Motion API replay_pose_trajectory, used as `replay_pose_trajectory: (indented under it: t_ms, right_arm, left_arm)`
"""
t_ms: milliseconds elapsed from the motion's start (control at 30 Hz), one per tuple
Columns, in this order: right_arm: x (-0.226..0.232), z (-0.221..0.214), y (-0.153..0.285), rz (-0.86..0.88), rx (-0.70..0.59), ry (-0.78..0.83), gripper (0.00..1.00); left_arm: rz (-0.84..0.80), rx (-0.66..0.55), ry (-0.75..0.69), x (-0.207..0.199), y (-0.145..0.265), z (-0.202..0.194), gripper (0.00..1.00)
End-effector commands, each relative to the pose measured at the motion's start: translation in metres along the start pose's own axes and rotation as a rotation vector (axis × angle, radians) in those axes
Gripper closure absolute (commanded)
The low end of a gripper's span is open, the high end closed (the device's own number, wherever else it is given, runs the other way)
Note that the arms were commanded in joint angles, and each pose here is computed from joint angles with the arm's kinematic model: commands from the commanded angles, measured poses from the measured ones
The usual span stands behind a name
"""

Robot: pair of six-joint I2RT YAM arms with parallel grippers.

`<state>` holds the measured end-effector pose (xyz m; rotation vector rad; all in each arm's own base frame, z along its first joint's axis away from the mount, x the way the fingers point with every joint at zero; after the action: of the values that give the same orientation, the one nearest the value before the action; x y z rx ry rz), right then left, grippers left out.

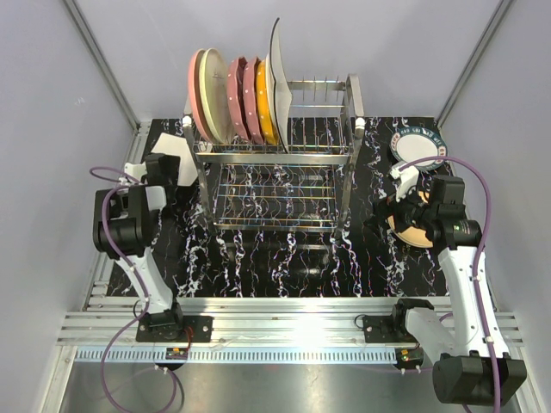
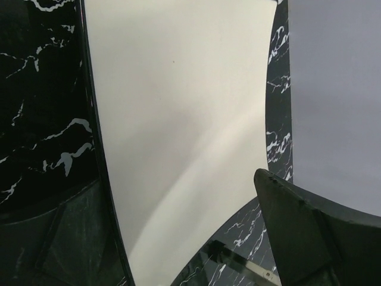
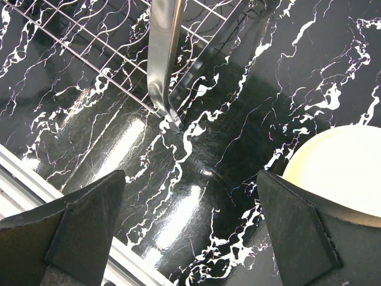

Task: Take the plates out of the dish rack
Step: Place the plate on the table

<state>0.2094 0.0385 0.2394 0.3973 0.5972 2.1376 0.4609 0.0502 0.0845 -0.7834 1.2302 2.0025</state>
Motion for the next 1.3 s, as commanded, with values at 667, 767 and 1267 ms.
replay_pose_trajectory:
  t_ms: [667, 767, 1267]
  right_arm:
    - [0.01, 0.007, 0.009, 0.038, -0.056, 0.053, 0.0]
    - [0.012, 0.006, 0.01, 0.051, -0.058, 0.056, 0.0]
    - [0.007, 0.033, 0.03, 0.015, -0.037, 0.133, 0.0]
  left_arm:
    - [0.002, -0.051, -0.29, 0.006, 0.12, 0.047, 0.01]
    - [-0.017, -0.115, -0.305, 0.003, 0.15, 0.062, 0.01]
    - [-0.407, -0.236, -0.515, -0.027, 0.298, 0.099, 0.01]
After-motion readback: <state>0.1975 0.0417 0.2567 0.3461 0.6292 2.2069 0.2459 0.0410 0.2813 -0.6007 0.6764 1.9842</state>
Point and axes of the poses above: each gripper's point midway between its finger pads, its own y axis back along the fingers, its own x axis along the line the jaws close on, z = x × y, the point moved 6 cm from there along y, back along the fingers
